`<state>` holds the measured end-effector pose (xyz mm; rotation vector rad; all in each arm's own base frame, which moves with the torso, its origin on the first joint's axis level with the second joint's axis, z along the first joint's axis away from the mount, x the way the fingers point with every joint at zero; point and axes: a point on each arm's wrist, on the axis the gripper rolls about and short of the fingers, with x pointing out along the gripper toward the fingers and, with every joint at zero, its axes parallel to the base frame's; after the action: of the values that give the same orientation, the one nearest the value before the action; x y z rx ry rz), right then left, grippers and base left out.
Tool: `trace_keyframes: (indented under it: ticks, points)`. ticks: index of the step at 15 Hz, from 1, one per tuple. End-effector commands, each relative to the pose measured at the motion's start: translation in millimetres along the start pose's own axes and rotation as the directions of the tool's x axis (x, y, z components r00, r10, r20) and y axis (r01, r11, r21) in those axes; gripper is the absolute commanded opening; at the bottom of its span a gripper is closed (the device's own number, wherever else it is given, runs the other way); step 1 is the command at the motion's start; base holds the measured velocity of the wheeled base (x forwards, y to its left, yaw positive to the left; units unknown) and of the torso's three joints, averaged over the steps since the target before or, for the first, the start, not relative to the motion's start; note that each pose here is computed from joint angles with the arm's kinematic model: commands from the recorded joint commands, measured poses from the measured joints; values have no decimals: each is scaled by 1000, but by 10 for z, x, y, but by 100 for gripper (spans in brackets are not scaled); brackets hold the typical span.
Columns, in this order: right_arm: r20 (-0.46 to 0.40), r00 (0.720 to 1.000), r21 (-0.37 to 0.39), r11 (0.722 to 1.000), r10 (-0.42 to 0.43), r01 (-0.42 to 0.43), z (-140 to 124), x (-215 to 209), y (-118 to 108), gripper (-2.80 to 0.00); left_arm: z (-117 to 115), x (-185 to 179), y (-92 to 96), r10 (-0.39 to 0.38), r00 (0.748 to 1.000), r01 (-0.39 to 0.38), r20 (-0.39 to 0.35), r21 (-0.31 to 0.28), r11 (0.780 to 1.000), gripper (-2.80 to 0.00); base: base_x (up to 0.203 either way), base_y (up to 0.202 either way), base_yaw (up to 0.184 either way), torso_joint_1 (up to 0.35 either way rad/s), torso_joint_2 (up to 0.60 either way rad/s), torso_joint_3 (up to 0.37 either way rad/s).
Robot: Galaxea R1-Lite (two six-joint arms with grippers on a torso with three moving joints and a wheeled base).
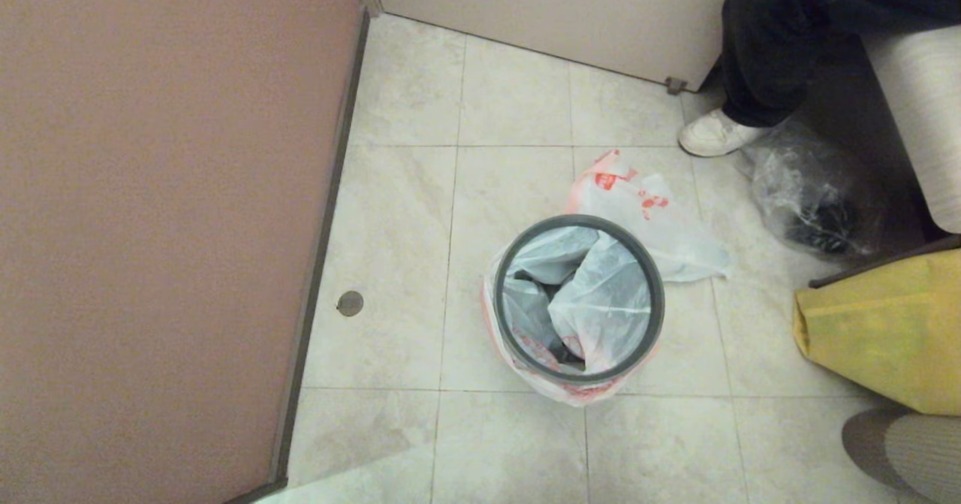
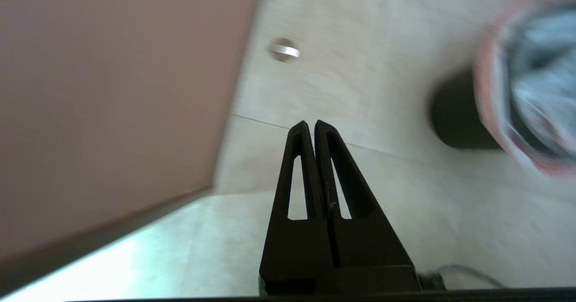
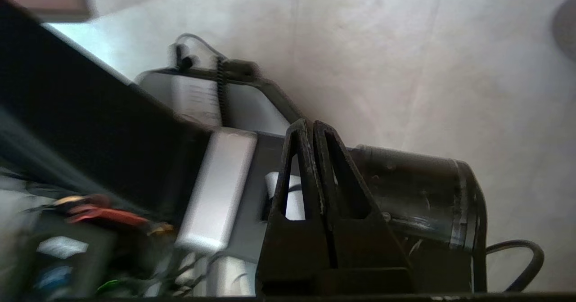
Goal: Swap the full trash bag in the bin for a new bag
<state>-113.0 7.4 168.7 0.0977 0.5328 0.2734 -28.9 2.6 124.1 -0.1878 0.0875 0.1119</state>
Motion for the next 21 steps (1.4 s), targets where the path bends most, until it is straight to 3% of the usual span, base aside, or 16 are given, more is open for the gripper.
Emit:
trace_keyframes:
  ticks: [1, 4, 6, 7, 8, 9, 11, 12, 13, 15, 17, 18, 20, 21]
  points:
    - [95, 995, -44, 998, -34, 38, -329, 205, -90, -280, -343, -8, 51, -71, 997, 70, 12, 32, 997, -280, 0, 0, 0, 0, 0, 0]
    - [276, 948, -12, 986, -157, 167, -246, 607, -238, -280, -411, 61, 40, -153, 986, 146, 61, 107, 983, -280, 0, 0, 0, 0, 0, 0]
    - [365, 910, -17, 976, -196, 217, -279, 918, -342, -280, -407, 64, 39, -155, 985, 138, 71, 201, 970, -280, 0, 0, 0, 0, 0, 0]
    - [404, 891, -33, 970, -208, 241, -324, 1060, -388, -280, -403, 63, 36, -163, 984, 144, 74, 211, 967, -280, 0, 0, 0, 0, 0, 0]
    - [486, 849, -49, 963, -208, 264, -308, 1124, -410, -280, -402, 69, 33, -173, 983, 156, 64, 212, 965, -280, 0, 0, 0, 0, 0, 0]
    - [523, 825, -59, 957, -213, 285, -314, 1163, -424, -280, -395, 83, 29, -173, 984, 159, 48, 214, 964, -280, 0, 0, 0, 0, 0, 0]
    - [523, 823, -53, 955, -222, 291, -320, 1169, -428, -280, -407, 64, 36, -166, 984, 152, 68, 175, 973, -280, 0, 0, 0, 0, 0, 0]
    - [522, 824, -62, 953, -221, 296, -321, 1170, -428, -280, -410, 66, 45, -129, 989, 120, 73, 117, 986, -280, 0, 0, 0, 0, 0, 0]
    - [521, 824, -64, 953, -221, 296, -321, 1170, -428, -280, -416, 69, 55, -83, 994, 74, 78, 107, 991, -280, 0, 0, 0, 0, 0, 0]
    - [521, 824, -58, 954, -222, 295, -321, 1170, -428, -280, -419, 70, 54, -75, 994, 64, 78, 125, 990, -280, 0, 0, 0, 0, 0, 0]
    - [521, 824, -60, 954, -221, 294, -321, 1170, -428, -280, -462, 86, 53, -106, 993, 89, 54, 252, 964, -280, 0, 0, 0, 0, 0, 0]
    - [521, 824, -61, 954, -221, 295, -321, 1170, -428, -280, -466, 85, 52, -112, 992, 94, 50, 272, 958, -280, 0, 0, 0, 0, 0, 0]
    - [521, 824, -63, 953, -221, 296, -321, 1170, -428, -280, -467, 84, 52, -116, 992, 101, 46, 254, 962, -280, 0, 0, 0, 0, 0, 0]
    - [521, 824, -63, 953, -221, 296, -321, 1170, -428, -280, -464, 85, 53, -111, 992, 98, 51, 209, 973, -280, 0, 0, 0, 0, 0, 0]
